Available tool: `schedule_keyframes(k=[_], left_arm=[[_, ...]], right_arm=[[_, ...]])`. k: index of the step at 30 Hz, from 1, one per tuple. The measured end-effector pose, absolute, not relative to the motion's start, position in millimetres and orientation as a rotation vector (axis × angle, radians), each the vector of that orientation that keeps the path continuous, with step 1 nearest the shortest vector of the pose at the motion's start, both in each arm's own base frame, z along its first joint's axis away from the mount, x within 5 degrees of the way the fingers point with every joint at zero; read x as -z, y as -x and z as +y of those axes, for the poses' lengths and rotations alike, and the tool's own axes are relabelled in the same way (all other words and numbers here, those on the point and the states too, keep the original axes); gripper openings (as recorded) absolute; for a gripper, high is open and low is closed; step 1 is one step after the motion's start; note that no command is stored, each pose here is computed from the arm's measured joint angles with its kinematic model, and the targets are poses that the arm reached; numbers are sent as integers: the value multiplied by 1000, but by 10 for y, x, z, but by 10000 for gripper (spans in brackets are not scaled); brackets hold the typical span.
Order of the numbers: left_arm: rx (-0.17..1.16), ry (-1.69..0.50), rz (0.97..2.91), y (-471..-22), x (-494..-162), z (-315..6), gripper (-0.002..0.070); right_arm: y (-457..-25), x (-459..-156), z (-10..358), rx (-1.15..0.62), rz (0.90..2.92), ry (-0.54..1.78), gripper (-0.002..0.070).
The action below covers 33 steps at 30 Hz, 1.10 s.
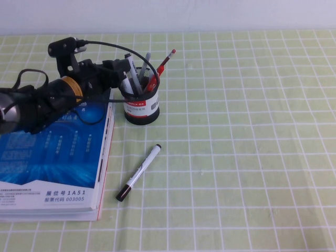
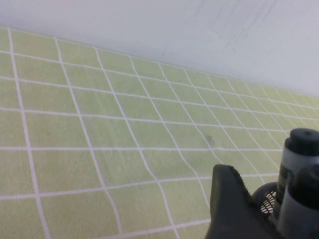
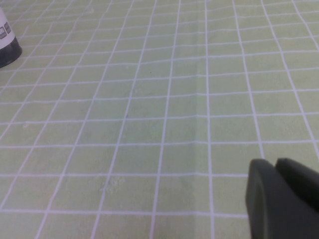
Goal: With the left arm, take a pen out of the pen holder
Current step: Pick up the pen from the pen holder
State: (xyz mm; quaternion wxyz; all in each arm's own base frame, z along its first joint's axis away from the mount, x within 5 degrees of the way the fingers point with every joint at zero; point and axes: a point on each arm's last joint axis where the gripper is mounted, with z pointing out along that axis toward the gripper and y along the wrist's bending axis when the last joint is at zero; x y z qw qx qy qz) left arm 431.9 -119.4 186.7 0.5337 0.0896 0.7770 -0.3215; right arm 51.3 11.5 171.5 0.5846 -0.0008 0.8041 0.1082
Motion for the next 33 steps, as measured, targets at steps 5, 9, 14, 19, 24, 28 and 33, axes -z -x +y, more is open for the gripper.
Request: schedule_keyframes(k=[5, 9, 14, 19, 24, 28, 33], left_arm=[[775, -220, 1850, -4320, -1845, -1202, 259], [782, -226, 1844, -4317, -1851, -1207, 195], [786, -230, 1839, -4316, -1855, -1211, 117], [785, -234, 1840, -4314, -1854, -1212, 116], [787, -245, 1838, -4311, -1854, -1217, 116], [803, -270, 1823, -4300, -1867, -1234, 116], [782, -314, 1808, -4295, -1870, -1240, 116]], right_arm=[[-513, -1715, 115, -252, 1876, 2, -15], [-513, -1715, 115, -252, 1876, 2, -15], [-513, -1715, 115, -252, 1876, 2, -15], [-513, -1715, 115, -252, 1876, 2, -15], [-513, -1715, 115, -252, 1876, 2, -15], [-513, -1715, 115, -252, 1876, 2, -15], [-513, -1715, 115, -252, 1876, 2, -15]])
